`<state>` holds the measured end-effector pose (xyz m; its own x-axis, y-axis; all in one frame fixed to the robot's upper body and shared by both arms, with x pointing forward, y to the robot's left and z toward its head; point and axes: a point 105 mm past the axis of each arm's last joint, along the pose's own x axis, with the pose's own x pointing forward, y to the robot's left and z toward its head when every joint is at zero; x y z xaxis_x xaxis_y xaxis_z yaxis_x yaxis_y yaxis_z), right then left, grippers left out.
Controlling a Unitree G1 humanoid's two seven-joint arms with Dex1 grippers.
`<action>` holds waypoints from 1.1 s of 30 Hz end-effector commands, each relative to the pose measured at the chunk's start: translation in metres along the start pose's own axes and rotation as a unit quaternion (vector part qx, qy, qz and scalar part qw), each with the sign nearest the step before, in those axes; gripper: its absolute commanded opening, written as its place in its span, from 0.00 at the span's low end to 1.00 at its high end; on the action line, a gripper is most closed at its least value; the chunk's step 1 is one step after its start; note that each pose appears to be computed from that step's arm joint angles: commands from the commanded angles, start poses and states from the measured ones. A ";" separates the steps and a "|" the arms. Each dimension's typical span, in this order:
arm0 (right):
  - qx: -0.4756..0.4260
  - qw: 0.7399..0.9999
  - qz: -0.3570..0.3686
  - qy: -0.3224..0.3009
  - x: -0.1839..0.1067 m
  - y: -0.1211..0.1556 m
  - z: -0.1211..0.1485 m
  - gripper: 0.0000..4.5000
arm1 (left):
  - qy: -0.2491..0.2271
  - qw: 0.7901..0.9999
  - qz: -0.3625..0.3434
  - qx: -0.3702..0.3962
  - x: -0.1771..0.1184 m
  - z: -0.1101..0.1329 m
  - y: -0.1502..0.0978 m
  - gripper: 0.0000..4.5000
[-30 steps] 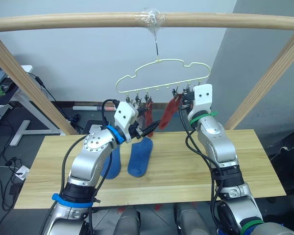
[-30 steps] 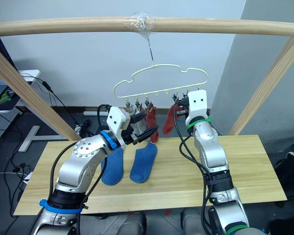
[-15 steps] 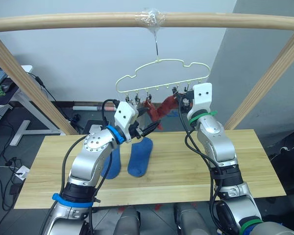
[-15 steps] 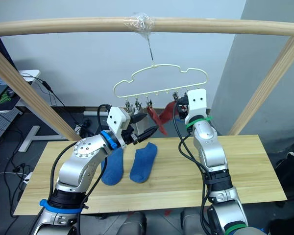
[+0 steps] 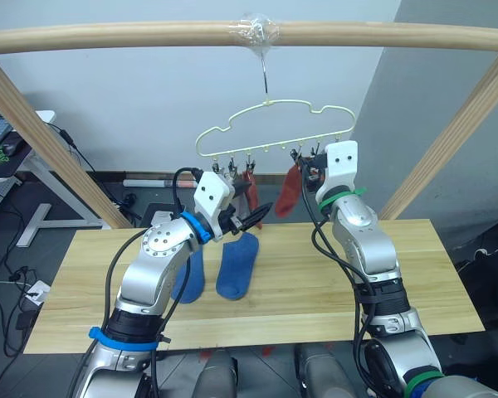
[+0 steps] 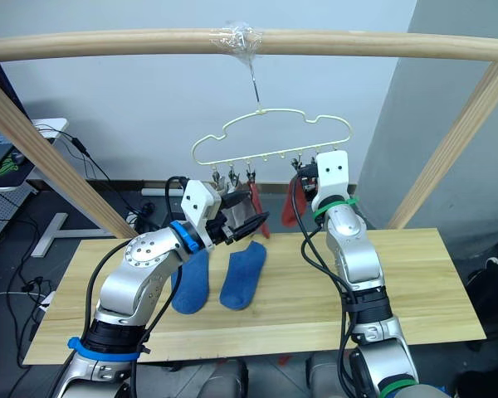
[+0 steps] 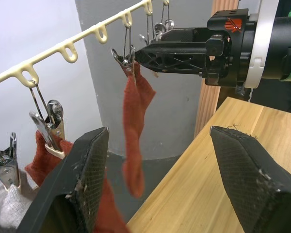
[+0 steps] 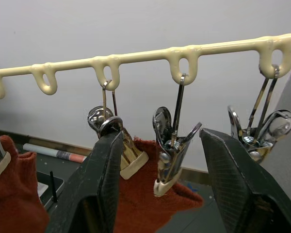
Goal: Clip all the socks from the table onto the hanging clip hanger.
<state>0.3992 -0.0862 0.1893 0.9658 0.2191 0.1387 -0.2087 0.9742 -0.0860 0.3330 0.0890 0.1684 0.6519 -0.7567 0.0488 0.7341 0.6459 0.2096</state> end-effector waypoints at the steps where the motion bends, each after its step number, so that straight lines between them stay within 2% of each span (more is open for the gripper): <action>1: 0.001 1.000 -0.001 -0.026 0.001 0.000 0.015 0.58 | -0.024 1.000 0.005 0.015 -0.001 0.013 0.001 0.77; 6: 0.001 1.000 -0.002 -0.023 0.001 0.000 0.014 0.26 | -0.023 1.000 0.006 0.015 -0.001 0.012 0.001 0.77; 33: -0.010 0.999 0.010 -0.034 0.016 0.009 0.026 0.26 | -0.034 0.999 0.001 0.015 -0.002 0.019 -0.001 0.77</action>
<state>0.4110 -0.0764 0.1945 0.9638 0.2344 0.1272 -0.2245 0.9706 -0.0872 0.3328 0.0894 0.1687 0.6574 -0.7516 0.0535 0.7286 0.6522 0.2093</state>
